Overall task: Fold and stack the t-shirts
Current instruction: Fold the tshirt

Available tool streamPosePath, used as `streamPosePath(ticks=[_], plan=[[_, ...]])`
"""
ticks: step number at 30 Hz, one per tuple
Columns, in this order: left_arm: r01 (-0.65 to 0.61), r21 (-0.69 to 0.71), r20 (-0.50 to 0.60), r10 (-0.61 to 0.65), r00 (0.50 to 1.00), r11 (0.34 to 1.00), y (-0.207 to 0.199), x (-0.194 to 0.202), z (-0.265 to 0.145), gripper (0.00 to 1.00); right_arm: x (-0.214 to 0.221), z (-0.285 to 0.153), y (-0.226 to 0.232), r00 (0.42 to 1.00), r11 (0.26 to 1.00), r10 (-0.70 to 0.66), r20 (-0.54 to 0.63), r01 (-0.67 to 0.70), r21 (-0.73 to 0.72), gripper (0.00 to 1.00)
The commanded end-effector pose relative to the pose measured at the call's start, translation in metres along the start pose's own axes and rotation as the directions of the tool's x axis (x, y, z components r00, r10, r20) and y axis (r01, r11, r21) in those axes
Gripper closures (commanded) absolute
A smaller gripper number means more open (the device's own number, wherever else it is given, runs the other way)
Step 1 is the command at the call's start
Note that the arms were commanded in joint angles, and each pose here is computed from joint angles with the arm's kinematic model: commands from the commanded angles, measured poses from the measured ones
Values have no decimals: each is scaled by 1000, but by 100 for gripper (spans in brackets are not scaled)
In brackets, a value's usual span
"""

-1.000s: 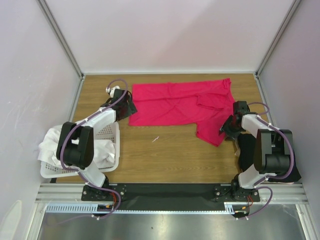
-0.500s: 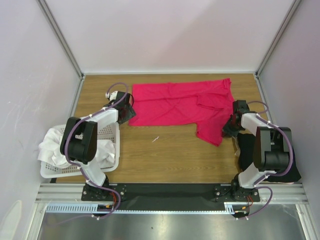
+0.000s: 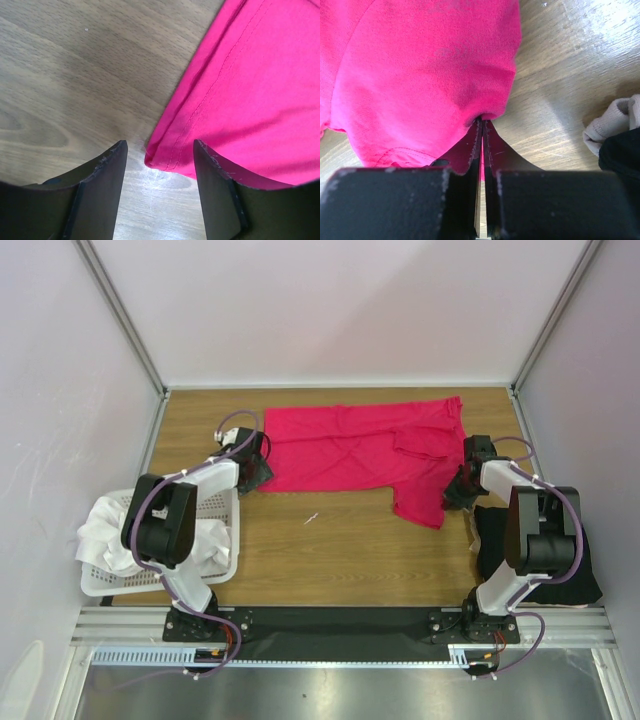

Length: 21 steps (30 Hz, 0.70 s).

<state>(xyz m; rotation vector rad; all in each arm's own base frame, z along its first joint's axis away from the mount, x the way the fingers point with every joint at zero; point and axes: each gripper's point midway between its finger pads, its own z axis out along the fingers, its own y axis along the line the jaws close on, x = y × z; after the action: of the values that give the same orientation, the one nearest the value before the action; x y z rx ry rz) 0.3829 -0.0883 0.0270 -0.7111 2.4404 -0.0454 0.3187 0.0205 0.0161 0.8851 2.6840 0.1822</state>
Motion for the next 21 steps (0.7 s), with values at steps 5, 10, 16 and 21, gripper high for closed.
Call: streamPosePath(ticks=[5,10,16,21], plan=[[-14,21,3,14,1000,1000,-8,1,-2,45,0,2,-6,1000,999,-20,-4,20,39,100],[-42,16,11,42,999,999,-7,0,-9,43,-1,1,-5,1000,999,-17,1,17,36,100],[-75,23,-15,75,997,997,-8,7,-8,44,-1,0,-4,1000,999,-14,3,14,35,100],[-81,19,-27,81,996,997,-5,12,-5,55,-3,-2,-9,1000,998,-13,17,13,55,100]])
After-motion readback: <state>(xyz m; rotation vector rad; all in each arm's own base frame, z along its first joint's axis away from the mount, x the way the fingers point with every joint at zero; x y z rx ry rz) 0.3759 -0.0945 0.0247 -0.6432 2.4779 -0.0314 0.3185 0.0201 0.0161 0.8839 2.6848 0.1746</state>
